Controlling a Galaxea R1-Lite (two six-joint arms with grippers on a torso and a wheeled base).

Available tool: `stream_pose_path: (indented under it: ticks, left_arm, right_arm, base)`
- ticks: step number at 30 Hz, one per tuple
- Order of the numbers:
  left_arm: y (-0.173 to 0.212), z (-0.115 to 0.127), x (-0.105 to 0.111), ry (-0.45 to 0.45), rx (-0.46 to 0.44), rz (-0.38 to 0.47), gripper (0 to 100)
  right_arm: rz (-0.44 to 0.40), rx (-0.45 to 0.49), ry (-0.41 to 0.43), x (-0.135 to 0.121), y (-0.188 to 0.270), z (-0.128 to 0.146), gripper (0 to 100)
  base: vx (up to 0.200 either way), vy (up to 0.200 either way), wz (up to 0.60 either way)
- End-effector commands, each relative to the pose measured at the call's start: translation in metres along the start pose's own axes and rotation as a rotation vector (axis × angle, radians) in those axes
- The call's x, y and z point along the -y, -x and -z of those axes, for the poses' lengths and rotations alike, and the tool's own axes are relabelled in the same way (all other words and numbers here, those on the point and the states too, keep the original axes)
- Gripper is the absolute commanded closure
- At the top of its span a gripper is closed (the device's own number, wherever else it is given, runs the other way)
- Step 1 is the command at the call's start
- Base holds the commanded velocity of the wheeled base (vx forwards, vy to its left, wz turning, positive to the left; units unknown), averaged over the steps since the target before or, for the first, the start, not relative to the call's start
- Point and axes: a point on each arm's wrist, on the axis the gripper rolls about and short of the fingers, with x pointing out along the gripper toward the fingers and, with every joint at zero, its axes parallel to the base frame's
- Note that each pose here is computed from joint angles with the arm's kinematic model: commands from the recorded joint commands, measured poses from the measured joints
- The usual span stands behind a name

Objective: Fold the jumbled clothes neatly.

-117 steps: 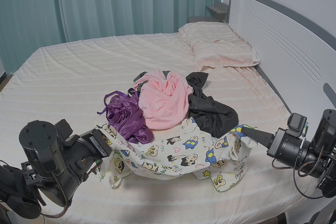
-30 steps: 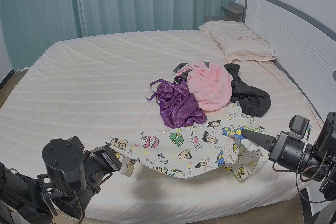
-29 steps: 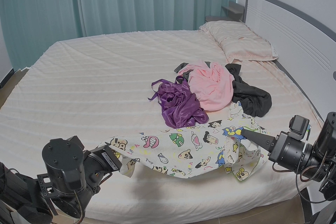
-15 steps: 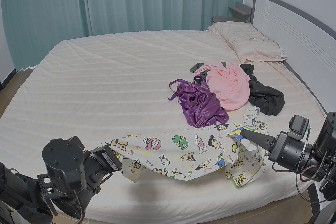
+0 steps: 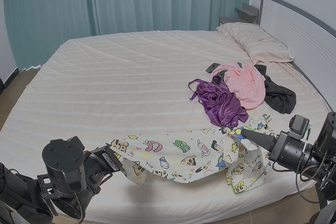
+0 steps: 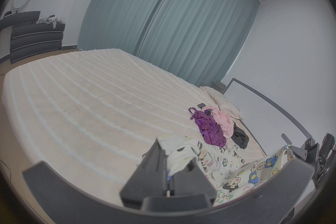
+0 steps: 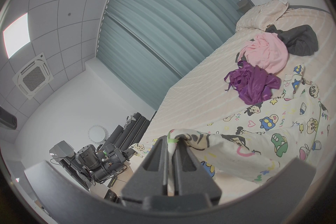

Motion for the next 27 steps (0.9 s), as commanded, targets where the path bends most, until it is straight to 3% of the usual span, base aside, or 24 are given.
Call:
stream_pose_path:
  ticks: [1,17,27]
  left_arm:
    - [0.0001,-0.0002,0.0000,0.001,0.001,0.000,100]
    - [-0.0003,0.0004,0.0000,-0.001,-0.002,0.000,100]
    - [0.0006,0.0004,-0.0002,0.002,-0.006,0.008,100]
  right_arm:
    - [-0.003,0.002,0.001,-0.0005,0.0000,-0.0004,100]
    - [-0.002,0.006,0.001,-0.0005,0.0010,-0.0011,100]
    - [0.014,0.025,-0.003,0.0029,0.0026,-0.0048,100]
  base:
    - [0.000,0.200,0.00]
    - [0.000,0.200,0.00]
    - [0.000,0.000,0.00]
